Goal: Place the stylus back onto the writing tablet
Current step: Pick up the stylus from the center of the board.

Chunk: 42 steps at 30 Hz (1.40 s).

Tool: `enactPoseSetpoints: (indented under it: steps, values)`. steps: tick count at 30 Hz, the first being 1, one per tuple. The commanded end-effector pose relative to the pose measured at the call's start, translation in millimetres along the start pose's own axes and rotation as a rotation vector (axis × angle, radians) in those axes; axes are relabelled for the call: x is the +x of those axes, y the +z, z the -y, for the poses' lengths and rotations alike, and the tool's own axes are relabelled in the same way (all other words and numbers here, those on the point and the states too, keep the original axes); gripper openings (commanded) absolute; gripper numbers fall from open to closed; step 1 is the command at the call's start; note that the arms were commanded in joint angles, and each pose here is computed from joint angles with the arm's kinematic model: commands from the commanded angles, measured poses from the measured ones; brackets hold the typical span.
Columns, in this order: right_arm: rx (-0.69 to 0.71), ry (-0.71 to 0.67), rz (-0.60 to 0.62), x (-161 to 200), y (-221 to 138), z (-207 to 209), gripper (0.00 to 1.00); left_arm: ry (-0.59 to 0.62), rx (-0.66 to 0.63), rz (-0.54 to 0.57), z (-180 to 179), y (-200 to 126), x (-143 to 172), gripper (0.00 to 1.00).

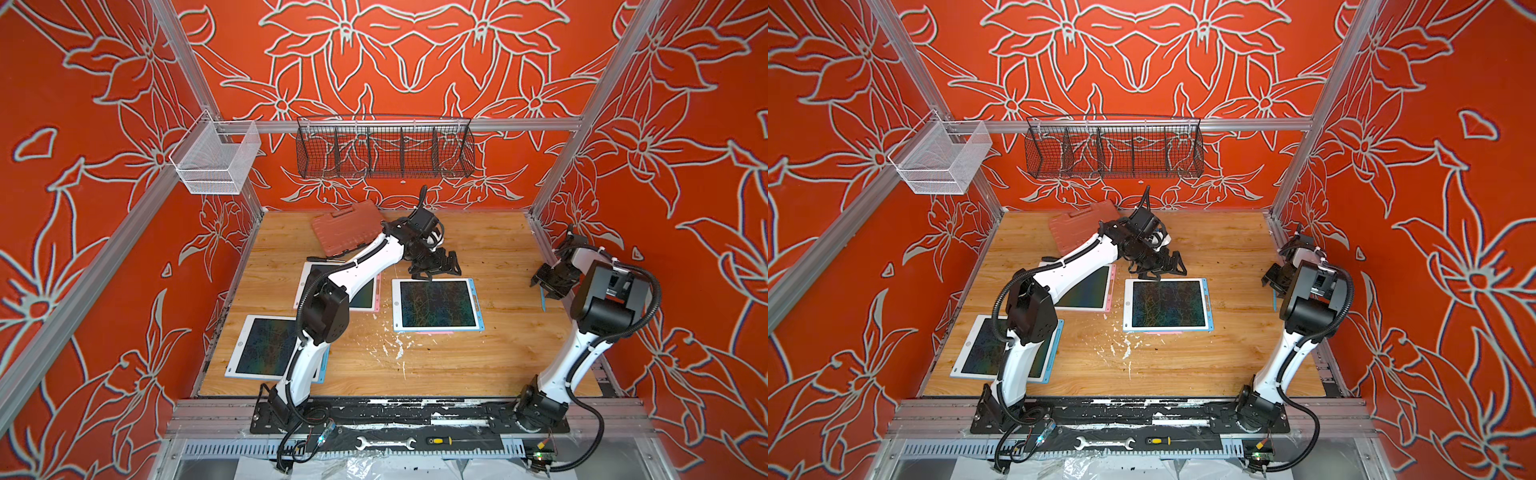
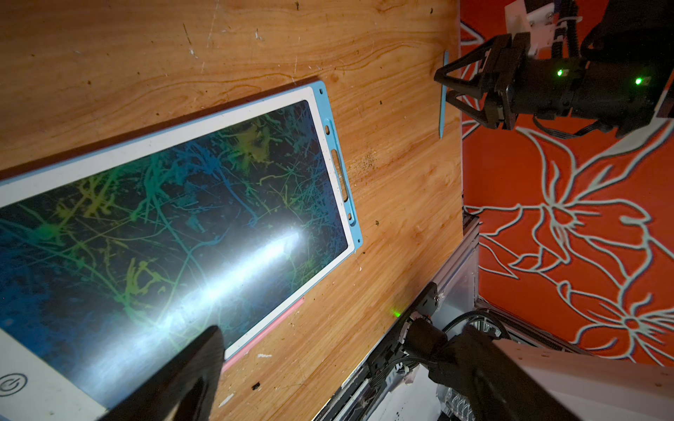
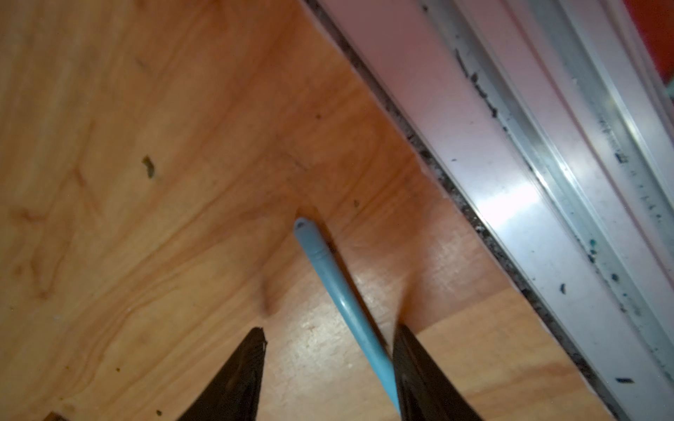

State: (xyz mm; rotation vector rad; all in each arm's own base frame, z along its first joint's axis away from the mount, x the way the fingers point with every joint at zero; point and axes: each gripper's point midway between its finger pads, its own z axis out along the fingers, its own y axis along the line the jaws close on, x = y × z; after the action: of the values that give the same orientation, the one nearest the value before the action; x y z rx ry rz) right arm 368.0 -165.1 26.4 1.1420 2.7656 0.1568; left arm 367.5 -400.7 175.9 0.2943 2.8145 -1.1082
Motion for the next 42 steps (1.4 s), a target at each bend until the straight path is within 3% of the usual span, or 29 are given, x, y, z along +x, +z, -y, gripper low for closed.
enactPoseSetpoints:
  steps: [1, 11, 23, 42]
  values:
    - [0.022, -0.001, -0.059, 17, 0, 7, 0.50, 0.020, 0.011, -0.001, 3, 5, -2, 0.98]
    - [0.049, -0.027, -0.083, 23, 3, 9, 0.30, 0.048, 0.008, 0.015, 2, 0, 0, 0.97]
    - [0.080, -0.085, -0.119, 39, 3, 2, 0.17, 0.057, 0.015, 0.031, -2, -2, 4, 0.97]
    - [0.123, -0.178, -0.163, 75, 1, -8, 0.11, 0.057, 0.020, 0.038, -10, -4, 7, 0.97]
